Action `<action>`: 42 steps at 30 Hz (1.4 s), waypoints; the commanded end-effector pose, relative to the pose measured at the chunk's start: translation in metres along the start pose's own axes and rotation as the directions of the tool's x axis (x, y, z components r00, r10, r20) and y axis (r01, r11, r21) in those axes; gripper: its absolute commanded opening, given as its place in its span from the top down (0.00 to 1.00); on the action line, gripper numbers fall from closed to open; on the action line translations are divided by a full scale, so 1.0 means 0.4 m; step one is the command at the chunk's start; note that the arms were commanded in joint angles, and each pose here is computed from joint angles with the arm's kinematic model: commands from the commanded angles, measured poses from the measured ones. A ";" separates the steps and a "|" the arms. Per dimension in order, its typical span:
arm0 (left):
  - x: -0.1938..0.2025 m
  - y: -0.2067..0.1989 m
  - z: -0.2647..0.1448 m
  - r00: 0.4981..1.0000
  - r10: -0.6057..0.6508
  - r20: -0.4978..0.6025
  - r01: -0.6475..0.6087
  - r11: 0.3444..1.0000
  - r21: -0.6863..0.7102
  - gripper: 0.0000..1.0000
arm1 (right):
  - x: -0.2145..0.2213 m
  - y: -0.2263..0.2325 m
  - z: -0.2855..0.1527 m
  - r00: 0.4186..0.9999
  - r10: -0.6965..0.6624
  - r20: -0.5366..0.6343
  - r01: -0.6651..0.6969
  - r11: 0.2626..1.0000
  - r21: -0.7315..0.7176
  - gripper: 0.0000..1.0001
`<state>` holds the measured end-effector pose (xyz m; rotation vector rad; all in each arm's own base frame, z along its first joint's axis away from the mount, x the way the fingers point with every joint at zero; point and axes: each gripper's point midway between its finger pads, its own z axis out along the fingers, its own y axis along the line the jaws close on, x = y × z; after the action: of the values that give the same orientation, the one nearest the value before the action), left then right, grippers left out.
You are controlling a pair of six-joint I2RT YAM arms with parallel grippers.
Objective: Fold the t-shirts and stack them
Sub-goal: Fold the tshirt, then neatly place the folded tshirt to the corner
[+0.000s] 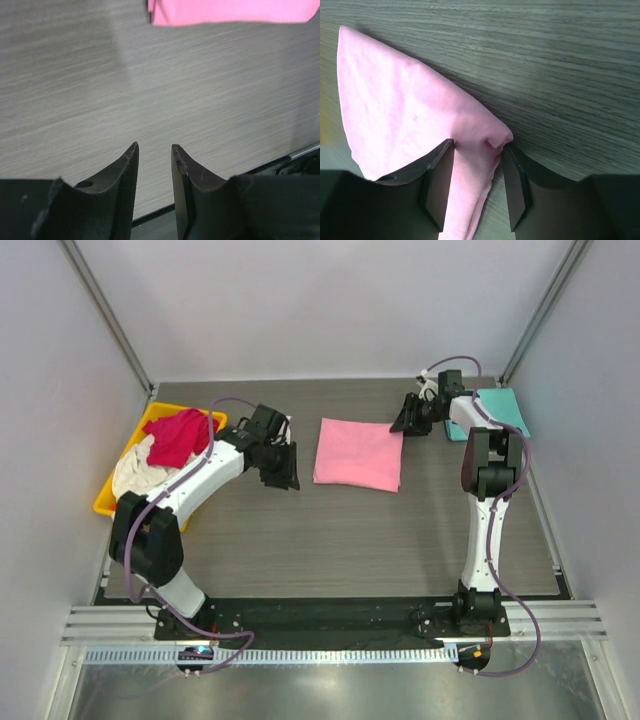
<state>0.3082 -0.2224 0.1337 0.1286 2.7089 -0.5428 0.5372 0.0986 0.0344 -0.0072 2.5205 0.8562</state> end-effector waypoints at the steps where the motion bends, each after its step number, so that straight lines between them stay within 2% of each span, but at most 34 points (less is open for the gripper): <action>1: -0.001 -0.029 -0.035 0.999 0.017 0.036 -0.020 0.997 0.071 0.66 | 0.092 -0.044 0.043 0.993 0.020 -0.120 -0.013 0.998 0.054 0.51; 4: 0.002 -0.034 -0.053 0.999 0.026 0.046 -0.029 0.996 0.081 0.66 | 0.096 -0.041 0.048 0.992 0.023 -0.125 -0.018 0.999 0.039 0.57; 7: 0.001 -0.036 -0.065 0.998 0.033 0.058 -0.038 0.996 0.083 0.66 | 0.091 -0.029 0.044 0.992 0.004 -0.123 -0.002 1.000 0.014 0.67; 10: -0.001 -0.033 -0.076 0.997 0.035 0.072 -0.040 0.996 0.078 0.66 | 0.068 0.010 0.032 0.994 -0.031 -0.104 0.025 0.998 -0.057 0.80; 13: 0.004 -0.024 -0.075 0.997 0.041 0.071 -0.045 0.997 0.063 0.66 | 0.050 0.023 0.027 0.995 -0.041 -0.091 0.035 0.997 -0.073 0.98; 17: 0.007 -0.021 -0.079 0.996 0.046 0.078 -0.051 0.997 0.062 0.66 | -0.008 0.045 -0.032 0.996 -0.081 -0.021 0.081 0.997 -0.009 0.99; 20: 0.006 -0.009 -0.082 0.995 0.047 0.089 -0.051 0.998 0.037 0.66 | -0.040 0.069 -0.073 0.988 -0.152 0.023 0.146 0.978 0.151 0.99; 22: 0.005 -0.010 -0.084 0.995 0.046 0.092 -0.050 0.998 0.040 0.65 | -0.042 0.062 -0.092 0.986 -0.164 0.034 0.149 0.954 0.260 0.99; 28: 0.002 -0.008 -0.083 0.995 0.040 0.096 -0.044 0.999 0.033 0.65 | -0.013 0.137 -0.118 0.977 -0.199 0.078 0.158 0.919 0.361 0.99; 37: -0.002 -0.001 -0.084 0.994 0.037 0.105 -0.039 0.999 0.015 0.65 | -0.027 0.148 -0.146 0.953 -0.295 0.071 0.232 0.861 0.453 0.99; 41: -0.004 0.002 -0.078 0.994 0.035 0.105 -0.036 0.999 0.009 0.66 | -0.020 0.141 -0.119 0.965 -0.260 0.038 0.224 0.892 0.393 0.99; 42: -0.003 0.002 -0.074 0.994 0.036 0.100 -0.037 0.999 0.008 0.65 | -0.017 0.134 -0.110 0.967 -0.254 0.029 0.222 0.893 0.392 0.96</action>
<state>0.2942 -0.2100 0.1472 0.1336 2.6580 -0.5315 0.5030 0.1191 0.0881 -0.1405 2.5320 0.2396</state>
